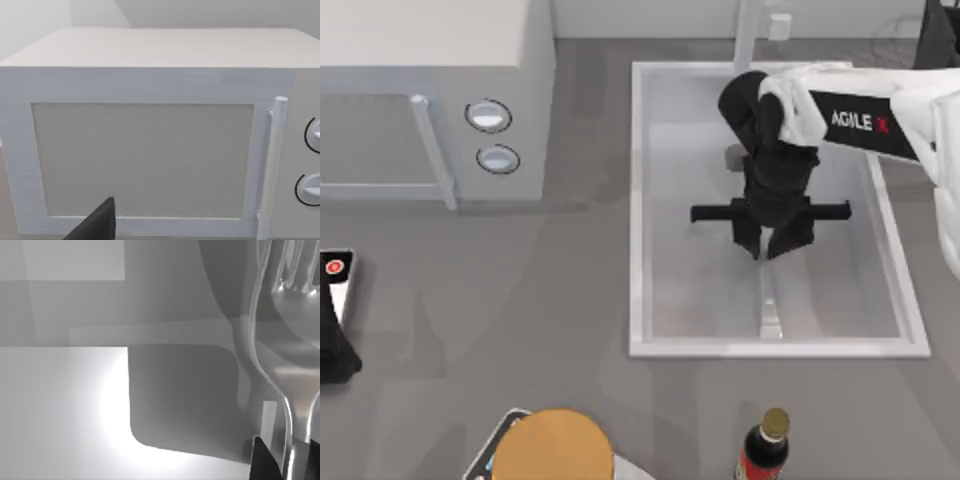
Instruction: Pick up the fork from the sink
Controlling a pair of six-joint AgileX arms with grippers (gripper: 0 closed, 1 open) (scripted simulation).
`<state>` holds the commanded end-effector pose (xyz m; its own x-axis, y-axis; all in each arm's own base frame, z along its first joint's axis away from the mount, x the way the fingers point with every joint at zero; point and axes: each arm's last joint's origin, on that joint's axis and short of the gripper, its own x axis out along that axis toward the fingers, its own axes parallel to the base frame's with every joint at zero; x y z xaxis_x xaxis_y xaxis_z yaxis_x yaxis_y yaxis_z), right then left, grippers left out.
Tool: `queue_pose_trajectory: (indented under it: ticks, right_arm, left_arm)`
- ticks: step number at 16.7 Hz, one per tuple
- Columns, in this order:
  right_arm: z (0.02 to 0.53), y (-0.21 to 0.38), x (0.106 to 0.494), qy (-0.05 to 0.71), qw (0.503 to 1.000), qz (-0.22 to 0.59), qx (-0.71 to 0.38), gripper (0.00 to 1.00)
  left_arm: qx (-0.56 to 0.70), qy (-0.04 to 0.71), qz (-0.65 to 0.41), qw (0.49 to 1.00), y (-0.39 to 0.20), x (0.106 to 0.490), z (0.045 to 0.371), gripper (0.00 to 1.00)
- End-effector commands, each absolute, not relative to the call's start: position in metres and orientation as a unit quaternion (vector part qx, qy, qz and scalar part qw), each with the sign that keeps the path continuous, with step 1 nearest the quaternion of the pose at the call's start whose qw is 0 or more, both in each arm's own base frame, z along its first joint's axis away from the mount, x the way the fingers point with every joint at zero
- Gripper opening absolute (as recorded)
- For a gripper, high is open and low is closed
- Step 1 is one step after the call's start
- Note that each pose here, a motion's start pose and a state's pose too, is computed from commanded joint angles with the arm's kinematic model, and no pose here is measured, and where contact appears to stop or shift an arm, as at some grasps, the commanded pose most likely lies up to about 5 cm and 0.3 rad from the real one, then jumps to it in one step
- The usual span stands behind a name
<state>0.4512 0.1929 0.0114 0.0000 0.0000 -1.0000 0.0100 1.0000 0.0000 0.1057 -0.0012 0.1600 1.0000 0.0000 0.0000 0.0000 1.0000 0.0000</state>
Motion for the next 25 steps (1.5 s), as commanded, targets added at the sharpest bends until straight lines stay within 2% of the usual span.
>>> queue_pose_trajectory:
  ticks: [3, 4, 8, 17, 25]
  right_arm:
    - [0.011, 0.193, 0.451, 0.707, 0.707, -0.004, 0.004, 0.0]
    - [0.035, 0.192, 0.456, 0.691, 0.722, -0.001, 0.001, 0.0]
    - [0.056, 0.195, 0.46, 0.69, 0.723, -0.001, 0.002, 0.0]
    - [0.179, 0.193, 0.457, 0.693, 0.721, -0.002, 0.0, 0.0]
    - [0.191, 0.181, 0.455, 0.691, 0.723, -0.001, 0.002, 0.0]
  left_arm:
    - [0.0, 0.0, 0.0, 1.0, -0.001, 0.106, 0.16, 1.0]
    - [0.0, 0.0, 0.0, 1.0, -0.001, 0.106, 0.16, 1.0]
    - [0.0, 0.0, 0.0, 1.0, -0.001, 0.106, 0.16, 1.0]
    - [0.0, 0.0, 0.0, 1.0, -0.001, 0.106, 0.16, 1.0]
    - [0.0, 0.0, 0.0, 1.0, -0.001, 0.106, 0.16, 1.0]
